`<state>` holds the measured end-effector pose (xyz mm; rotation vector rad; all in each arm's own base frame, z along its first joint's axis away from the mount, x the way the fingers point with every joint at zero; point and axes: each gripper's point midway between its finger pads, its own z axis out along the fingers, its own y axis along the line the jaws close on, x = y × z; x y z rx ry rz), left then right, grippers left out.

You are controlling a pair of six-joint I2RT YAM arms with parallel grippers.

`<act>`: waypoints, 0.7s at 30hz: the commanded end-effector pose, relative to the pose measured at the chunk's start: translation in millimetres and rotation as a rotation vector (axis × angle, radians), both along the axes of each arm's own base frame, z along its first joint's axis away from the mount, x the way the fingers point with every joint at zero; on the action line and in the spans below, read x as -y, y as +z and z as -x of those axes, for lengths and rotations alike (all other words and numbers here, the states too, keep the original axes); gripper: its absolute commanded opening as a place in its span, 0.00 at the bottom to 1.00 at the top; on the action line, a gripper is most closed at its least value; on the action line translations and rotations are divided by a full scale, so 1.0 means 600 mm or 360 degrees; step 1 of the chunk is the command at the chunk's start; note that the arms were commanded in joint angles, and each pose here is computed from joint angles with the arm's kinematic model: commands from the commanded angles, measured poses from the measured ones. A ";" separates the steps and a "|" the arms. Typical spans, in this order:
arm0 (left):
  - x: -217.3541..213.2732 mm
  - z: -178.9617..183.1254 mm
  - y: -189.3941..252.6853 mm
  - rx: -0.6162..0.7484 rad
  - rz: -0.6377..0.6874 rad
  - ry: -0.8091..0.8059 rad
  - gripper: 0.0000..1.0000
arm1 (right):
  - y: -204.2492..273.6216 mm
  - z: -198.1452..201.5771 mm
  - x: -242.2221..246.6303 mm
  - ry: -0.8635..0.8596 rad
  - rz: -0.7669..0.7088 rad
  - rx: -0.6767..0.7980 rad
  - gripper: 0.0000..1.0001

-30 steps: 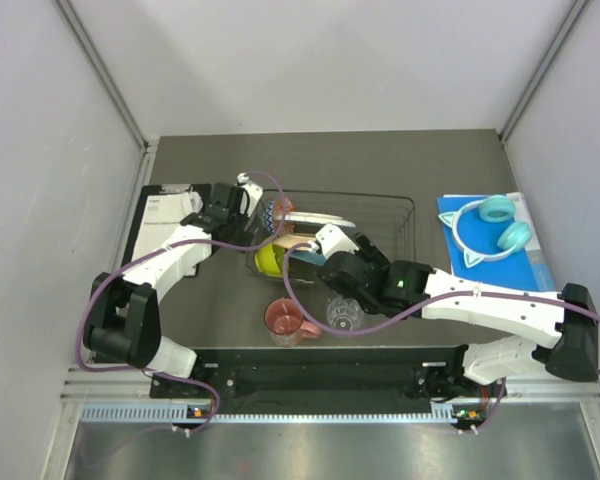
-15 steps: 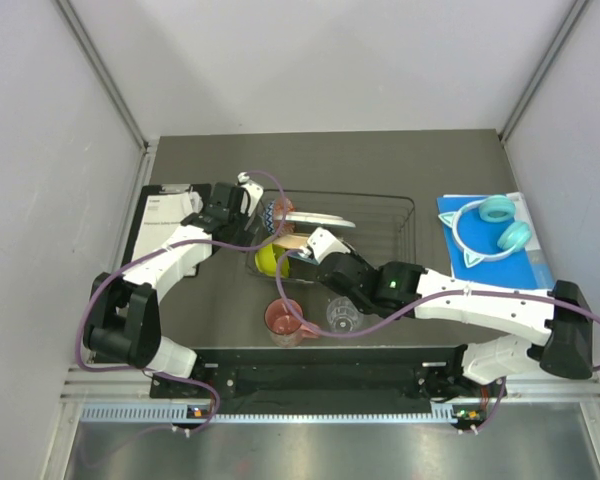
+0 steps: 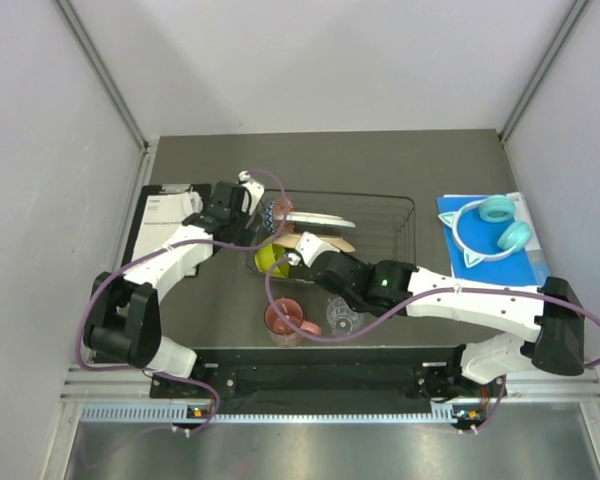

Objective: Load the mixed dishes into the dish rack

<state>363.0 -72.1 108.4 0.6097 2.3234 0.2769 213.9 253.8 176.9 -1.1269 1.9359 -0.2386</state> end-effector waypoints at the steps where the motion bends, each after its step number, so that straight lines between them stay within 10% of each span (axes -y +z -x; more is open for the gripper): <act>1: 0.045 -0.008 -0.004 0.0017 0.0072 -0.0105 0.90 | 0.054 -0.021 -0.056 0.0063 -0.0128 0.0123 0.21; 14: 0.050 -0.008 0.008 0.0046 0.0060 -0.0124 0.90 | 0.062 -0.025 -0.128 0.0175 -0.0115 0.0167 0.22; 21: 0.049 -0.012 0.017 0.0064 0.0053 -0.0118 0.90 | 0.057 -0.026 -0.114 0.0130 -0.0084 0.0173 0.55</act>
